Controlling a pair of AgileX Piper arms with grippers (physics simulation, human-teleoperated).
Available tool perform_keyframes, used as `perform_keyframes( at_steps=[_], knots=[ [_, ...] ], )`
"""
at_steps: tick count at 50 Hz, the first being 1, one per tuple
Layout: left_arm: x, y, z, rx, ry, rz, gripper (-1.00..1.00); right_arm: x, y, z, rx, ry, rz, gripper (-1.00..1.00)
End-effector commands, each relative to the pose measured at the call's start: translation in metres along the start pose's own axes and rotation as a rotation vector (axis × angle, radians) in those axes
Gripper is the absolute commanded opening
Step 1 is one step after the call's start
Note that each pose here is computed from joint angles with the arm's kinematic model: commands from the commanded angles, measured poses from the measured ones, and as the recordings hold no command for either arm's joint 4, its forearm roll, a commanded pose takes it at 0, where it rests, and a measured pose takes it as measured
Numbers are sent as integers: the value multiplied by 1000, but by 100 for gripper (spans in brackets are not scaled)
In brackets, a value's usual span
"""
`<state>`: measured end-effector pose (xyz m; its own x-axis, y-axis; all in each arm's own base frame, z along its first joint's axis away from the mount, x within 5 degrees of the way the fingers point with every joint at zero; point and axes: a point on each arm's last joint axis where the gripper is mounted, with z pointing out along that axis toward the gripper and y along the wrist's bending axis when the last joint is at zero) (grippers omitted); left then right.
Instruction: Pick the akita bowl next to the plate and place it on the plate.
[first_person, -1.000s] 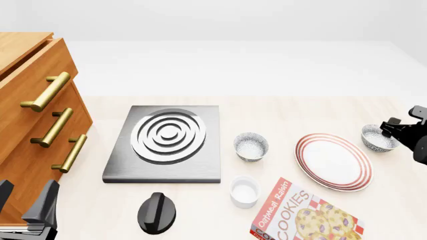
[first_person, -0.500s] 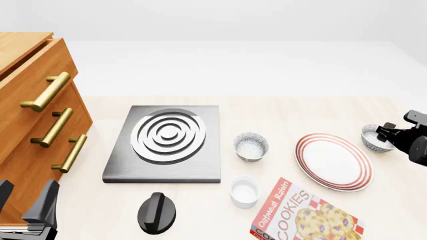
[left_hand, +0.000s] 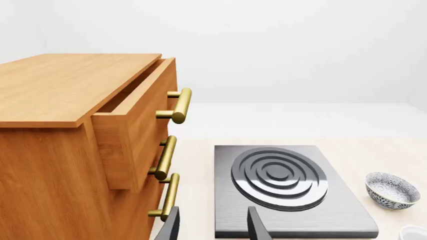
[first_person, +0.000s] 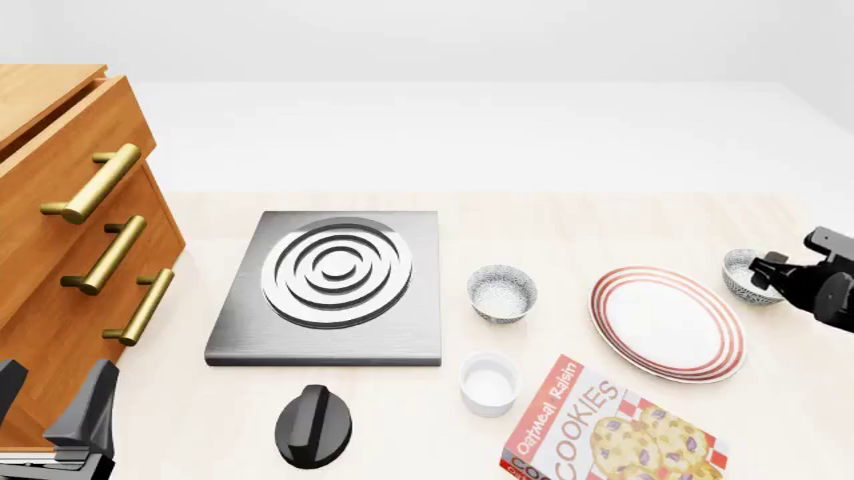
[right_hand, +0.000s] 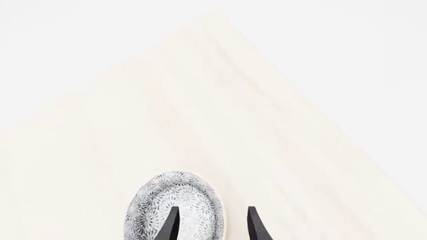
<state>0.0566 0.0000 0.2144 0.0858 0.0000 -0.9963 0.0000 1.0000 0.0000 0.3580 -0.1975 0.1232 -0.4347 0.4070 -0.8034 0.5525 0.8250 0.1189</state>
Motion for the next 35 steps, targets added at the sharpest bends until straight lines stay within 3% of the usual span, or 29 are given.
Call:
perform_keyframes(
  at_steps=[1,34,35],
  knots=[
    [0,0,0,0,0,0,100,2,-4,11,13,29,22,100],
    [0,0,0,0,0,0,100,12,-15,22,36,67,27,100],
    [0,0,0,0,0,0,100,11,-15,22,36,66,27,-100]
  ],
)
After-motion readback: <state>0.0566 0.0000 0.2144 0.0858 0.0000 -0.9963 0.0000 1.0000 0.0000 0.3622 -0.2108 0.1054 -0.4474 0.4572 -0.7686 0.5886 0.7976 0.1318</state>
